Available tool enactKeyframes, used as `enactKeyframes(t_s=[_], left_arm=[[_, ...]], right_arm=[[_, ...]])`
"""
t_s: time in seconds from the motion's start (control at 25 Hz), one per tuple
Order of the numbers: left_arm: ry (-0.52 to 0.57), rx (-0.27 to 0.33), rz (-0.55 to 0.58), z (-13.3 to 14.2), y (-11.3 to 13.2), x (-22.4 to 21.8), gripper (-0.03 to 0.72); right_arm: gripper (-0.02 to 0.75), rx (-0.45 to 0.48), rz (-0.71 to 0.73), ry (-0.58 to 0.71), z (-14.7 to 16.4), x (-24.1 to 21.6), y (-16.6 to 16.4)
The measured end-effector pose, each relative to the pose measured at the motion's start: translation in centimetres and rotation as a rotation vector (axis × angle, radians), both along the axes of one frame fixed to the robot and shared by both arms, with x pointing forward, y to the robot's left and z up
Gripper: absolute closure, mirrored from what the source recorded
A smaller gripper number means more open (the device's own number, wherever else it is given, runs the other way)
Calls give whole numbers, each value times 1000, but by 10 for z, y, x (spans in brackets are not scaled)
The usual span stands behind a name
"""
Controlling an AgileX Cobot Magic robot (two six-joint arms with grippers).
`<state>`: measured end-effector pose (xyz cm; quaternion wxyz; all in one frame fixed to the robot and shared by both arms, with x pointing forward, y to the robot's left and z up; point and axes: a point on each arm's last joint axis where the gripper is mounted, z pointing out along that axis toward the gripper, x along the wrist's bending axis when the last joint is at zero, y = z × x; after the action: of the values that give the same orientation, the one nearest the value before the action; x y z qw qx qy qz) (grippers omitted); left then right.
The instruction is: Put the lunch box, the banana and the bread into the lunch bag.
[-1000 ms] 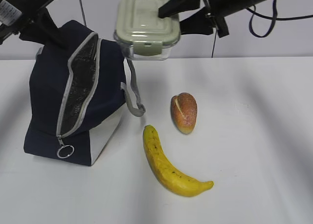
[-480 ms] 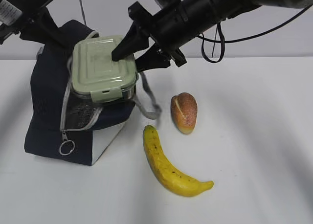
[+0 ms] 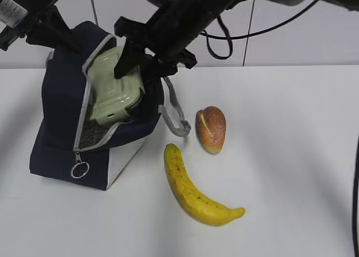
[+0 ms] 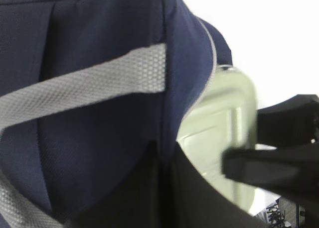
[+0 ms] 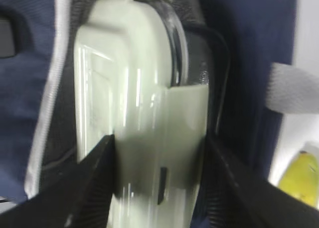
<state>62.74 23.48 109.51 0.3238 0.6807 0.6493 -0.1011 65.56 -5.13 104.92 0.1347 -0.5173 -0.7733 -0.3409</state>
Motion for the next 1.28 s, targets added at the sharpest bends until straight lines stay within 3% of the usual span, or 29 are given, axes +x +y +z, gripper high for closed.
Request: enactKeyframes(t_s=[0.36,0.6,0.76,1.04,1.28], left_arm=[[1,11,-1,-1,1,0,691],[2,37,-1,-4,3,1,691],[-1,47,0,-4,3,1,691],[0,51,-1,-4,4,1,691],[3,52,-2,-5,4,1,691]], right_arm=[[376,-77,22,-4,-53,4,60],[373,-73,9,-15,-81,7,78],[325,-81,20,-6,-86,6,80],[280,-220,114,-81,-46,10,64],[278,-259,87,-284,11,15,50]])
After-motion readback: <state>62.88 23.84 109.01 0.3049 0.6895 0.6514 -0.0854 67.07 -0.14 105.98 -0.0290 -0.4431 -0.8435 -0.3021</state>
